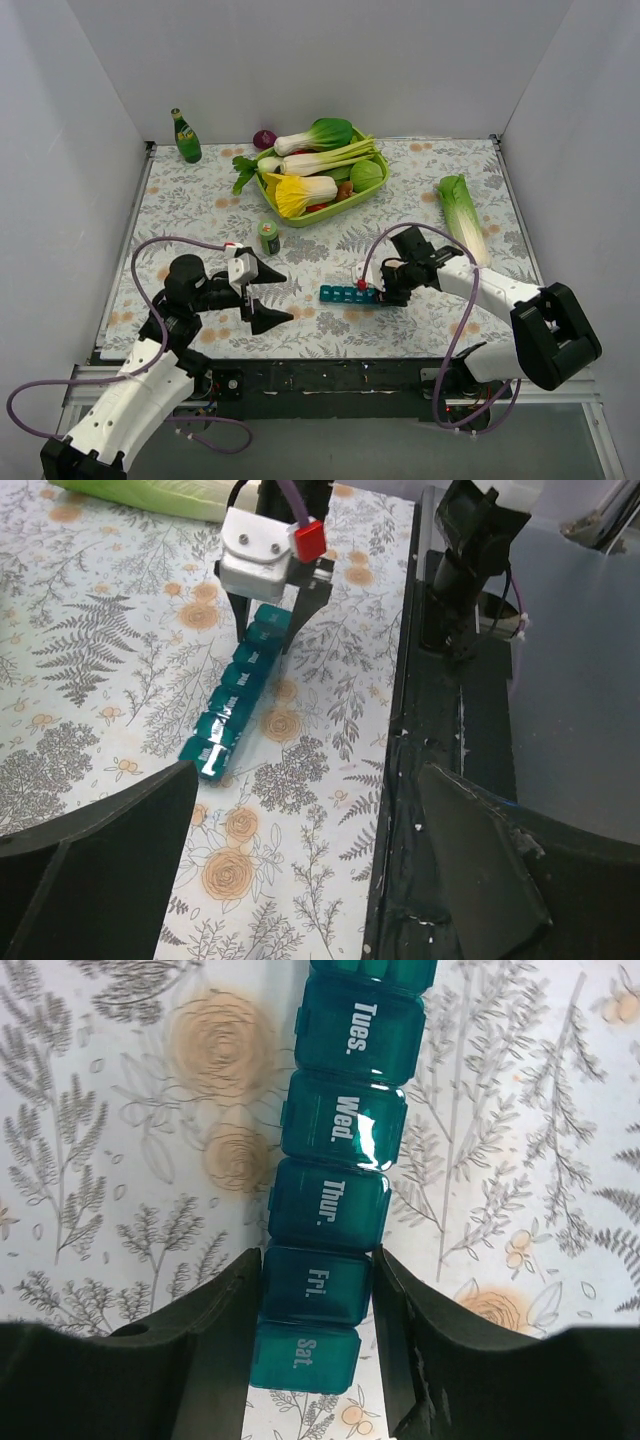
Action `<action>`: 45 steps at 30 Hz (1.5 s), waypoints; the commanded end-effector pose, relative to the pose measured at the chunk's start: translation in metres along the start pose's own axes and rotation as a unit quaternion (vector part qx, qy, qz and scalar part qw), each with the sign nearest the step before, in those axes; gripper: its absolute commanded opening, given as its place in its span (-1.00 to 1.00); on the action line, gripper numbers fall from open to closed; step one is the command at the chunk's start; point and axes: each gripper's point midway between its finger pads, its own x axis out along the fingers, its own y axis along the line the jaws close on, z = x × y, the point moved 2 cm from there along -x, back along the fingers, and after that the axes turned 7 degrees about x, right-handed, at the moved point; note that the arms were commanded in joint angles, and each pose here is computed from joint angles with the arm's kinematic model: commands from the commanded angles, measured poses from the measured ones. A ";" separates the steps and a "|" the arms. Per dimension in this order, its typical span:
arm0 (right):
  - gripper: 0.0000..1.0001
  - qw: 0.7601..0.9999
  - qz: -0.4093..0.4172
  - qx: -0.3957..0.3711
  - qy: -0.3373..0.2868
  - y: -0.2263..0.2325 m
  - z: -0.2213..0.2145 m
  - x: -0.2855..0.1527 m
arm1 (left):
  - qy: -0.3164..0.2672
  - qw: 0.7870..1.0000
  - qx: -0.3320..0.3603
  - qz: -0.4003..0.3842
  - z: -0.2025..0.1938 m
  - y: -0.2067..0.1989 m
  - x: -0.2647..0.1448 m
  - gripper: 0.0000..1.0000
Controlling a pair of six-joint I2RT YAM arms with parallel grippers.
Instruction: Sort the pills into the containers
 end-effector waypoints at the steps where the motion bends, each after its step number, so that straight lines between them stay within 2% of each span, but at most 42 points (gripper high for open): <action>1: -0.08 0.993 0.054 -0.106 -0.007 0.026 -0.002 0.000 | 0.030 0.998 0.046 -0.001 -0.021 0.008 0.009 0.84; 4: -0.06 0.989 0.068 -0.128 0.008 0.034 -0.013 0.005 | 0.036 0.999 0.029 0.017 -0.021 0.017 0.013 0.75; 11: 0.05 0.986 0.078 -0.149 0.015 0.042 -0.021 0.010 | 0.056 0.990 -0.116 0.057 -0.027 0.040 0.031 0.47; 12: 0.07 0.986 0.074 -0.151 0.011 0.040 -0.019 0.009 | 0.062 0.984 -0.156 0.060 -0.029 0.042 0.035 0.44; 15: 0.22 0.986 0.070 -0.149 0.002 0.038 -0.012 0.006 | 0.064 0.971 -0.218 0.072 -0.031 0.047 0.041 0.31; 16: 0.30 0.987 0.070 -0.148 -0.001 0.038 -0.010 0.005 | 0.065 0.967 -0.233 0.075 -0.032 0.047 0.041 0.21; 18: 0.45 0.987 0.070 -0.145 -0.014 0.036 -0.001 0.002 | 0.068 0.960 -0.255 0.092 -0.036 0.049 0.041 0.17; 20: 0.67 0.987 0.072 -0.141 -0.028 0.035 0.009 -0.001 | 0.067 0.951 -0.285 0.104 -0.039 0.048 0.041 0.09; 22: 0.73 0.988 0.078 -0.127 -0.046 0.035 0.019 -0.003 | 0.066 0.940 -0.315 0.112 -0.041 0.046 0.041 0.05; 23: 0.75 0.988 0.082 -0.122 -0.053 0.036 0.023 -0.003 | 0.058 0.938 -0.321 0.114 -0.040 0.046 0.043 -0.09; 25: 0.75 0.985 0.092 -0.116 -0.091 0.036 0.043 -0.007 | 0.065 0.926 -0.356 0.108 -0.046 0.040 0.050 -0.17; 26: 0.75 0.985 0.091 -0.104 -0.106 0.036 0.052 -0.005 | 0.068 0.923 -0.364 0.108 -0.050 0.038 0.052 -0.31; 28: 0.75 0.982 0.103 -0.098 -0.128 0.043 0.068 -0.001 | 0.077 0.914 -0.384 0.107 -0.058 0.033 0.058 -0.41; 29: 0.74 0.983 0.105 -0.072 -0.132 0.045 0.073 0.001 | 0.075 0.910 -0.395 0.104 -0.060 0.033 0.063 -0.46; 34: 0.73 0.987 0.080 -0.056 -0.128 0.040 0.082 0.024 | 0.076 0.894 -0.432 0.089 -0.076 0.024 0.078 -1.00; 38: 0.70 0.990 0.062 -0.050 -0.119 0.039 0.080 0.033 | 0.069 0.893 -0.439 0.073 -0.081 0.022 0.092 -1.00; 39: 0.70 0.990 0.061 -0.051 -0.115 0.040 0.079 0.034 | 0.077 0.886 -0.452 0.072 -0.088 0.021 0.096 -1.00; 45: 0.67 0.993 0.053 -0.064 -0.086 0.048 0.065 0.047 | 0.085 0.875 -0.472 0.067 -0.102 0.018 0.111 -1.00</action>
